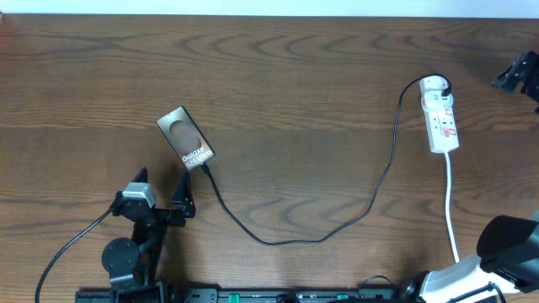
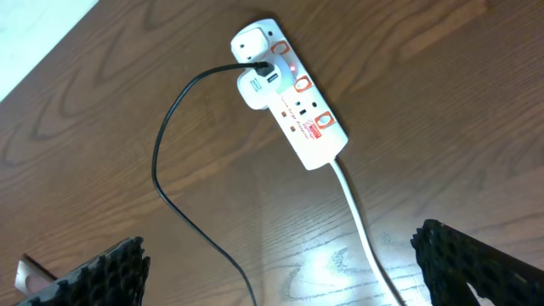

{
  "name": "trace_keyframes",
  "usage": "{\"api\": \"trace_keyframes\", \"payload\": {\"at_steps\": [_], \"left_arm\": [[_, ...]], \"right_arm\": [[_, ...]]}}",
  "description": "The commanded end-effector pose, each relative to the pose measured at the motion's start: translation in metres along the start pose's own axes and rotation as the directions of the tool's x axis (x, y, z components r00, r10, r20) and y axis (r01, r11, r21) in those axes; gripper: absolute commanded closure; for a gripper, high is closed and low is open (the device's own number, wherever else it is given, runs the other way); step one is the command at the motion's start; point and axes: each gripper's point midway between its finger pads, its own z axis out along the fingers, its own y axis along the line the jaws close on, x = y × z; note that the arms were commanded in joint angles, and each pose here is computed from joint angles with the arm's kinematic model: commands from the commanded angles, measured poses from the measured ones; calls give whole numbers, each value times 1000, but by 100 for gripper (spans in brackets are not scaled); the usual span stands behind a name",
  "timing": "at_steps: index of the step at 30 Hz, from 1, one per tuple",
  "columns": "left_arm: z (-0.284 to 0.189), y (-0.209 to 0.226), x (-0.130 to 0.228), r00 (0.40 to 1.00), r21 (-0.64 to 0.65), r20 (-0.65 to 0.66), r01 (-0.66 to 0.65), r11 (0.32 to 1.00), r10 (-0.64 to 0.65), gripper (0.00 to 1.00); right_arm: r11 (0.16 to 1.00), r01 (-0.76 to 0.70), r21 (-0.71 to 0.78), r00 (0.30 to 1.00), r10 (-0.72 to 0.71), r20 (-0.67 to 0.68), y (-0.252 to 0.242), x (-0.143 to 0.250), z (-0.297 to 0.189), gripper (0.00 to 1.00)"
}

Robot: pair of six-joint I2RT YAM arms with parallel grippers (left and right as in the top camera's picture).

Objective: Plug charger to phone and switch on socket

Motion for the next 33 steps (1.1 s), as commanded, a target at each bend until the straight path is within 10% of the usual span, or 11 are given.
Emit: {"api": "trace_keyframes", "payload": {"at_steps": [1,8,33], "left_arm": [[0,16,13,999,-86,-34,-3,996,0,12],[-5,47,11,987,-263,30,159,952,-157,12],[2,14,19,999,-129,-45,11,992,-17,12]], "right_arm": [[1000,2,-3,1000,-2,9,4,0,-3,1],[1000,2,-3,1000,-2,9,4,0,-3,1],[1000,2,-3,1000,-2,9,4,0,-3,1]]}}
